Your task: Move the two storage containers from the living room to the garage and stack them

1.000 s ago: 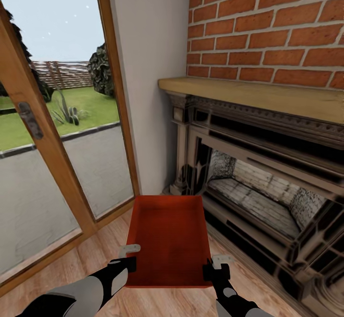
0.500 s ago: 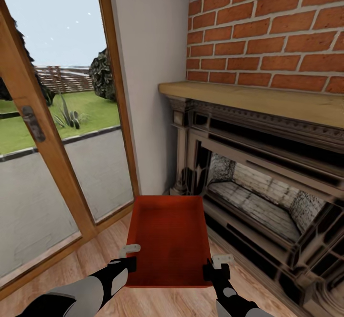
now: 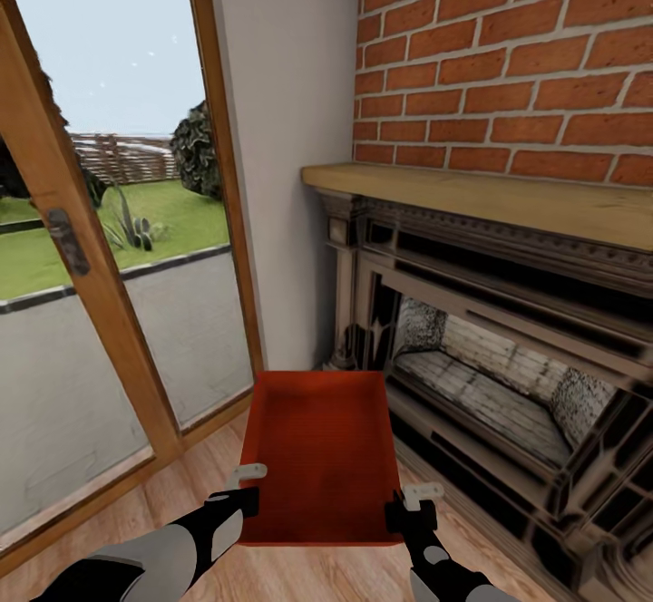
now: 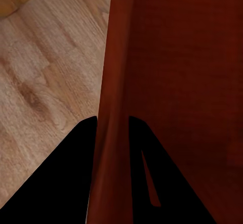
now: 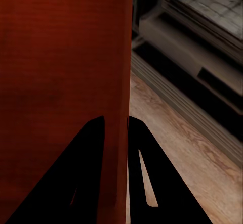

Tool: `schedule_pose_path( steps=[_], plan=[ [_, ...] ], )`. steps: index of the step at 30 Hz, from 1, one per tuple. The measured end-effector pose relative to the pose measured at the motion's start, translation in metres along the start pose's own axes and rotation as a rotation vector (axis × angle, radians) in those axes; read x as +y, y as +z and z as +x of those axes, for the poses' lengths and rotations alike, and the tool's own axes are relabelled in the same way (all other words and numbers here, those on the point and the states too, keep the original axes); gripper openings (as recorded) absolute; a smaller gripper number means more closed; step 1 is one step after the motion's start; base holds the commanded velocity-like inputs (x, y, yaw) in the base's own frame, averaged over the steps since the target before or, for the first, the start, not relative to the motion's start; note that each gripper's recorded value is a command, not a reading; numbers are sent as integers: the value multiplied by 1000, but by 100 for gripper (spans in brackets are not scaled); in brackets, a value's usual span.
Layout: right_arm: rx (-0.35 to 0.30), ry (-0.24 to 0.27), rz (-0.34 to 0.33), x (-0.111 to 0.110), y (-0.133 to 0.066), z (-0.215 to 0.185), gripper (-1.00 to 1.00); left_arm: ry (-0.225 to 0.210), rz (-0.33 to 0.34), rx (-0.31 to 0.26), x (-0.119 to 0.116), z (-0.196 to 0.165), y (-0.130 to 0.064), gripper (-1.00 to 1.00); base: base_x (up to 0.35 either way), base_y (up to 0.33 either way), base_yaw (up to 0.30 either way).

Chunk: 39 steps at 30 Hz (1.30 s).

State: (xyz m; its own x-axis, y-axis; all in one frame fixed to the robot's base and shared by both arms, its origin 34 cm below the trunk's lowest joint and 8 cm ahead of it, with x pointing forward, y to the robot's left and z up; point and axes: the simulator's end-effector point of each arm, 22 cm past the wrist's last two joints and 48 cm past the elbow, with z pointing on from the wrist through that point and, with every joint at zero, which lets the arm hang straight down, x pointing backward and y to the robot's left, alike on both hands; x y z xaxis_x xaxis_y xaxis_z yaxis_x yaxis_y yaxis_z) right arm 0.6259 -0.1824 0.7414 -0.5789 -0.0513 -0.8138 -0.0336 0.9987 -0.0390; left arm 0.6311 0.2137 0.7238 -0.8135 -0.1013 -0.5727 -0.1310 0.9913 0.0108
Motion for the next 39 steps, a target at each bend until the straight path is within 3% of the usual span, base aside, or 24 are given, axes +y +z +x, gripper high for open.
schedule_pose_path(
  steps=[39],
  plan=[
    [-17,4,2,0,-3,-10,-100,3,2,-18,0,-10,-6,-100,0,0,-20]
  ],
)
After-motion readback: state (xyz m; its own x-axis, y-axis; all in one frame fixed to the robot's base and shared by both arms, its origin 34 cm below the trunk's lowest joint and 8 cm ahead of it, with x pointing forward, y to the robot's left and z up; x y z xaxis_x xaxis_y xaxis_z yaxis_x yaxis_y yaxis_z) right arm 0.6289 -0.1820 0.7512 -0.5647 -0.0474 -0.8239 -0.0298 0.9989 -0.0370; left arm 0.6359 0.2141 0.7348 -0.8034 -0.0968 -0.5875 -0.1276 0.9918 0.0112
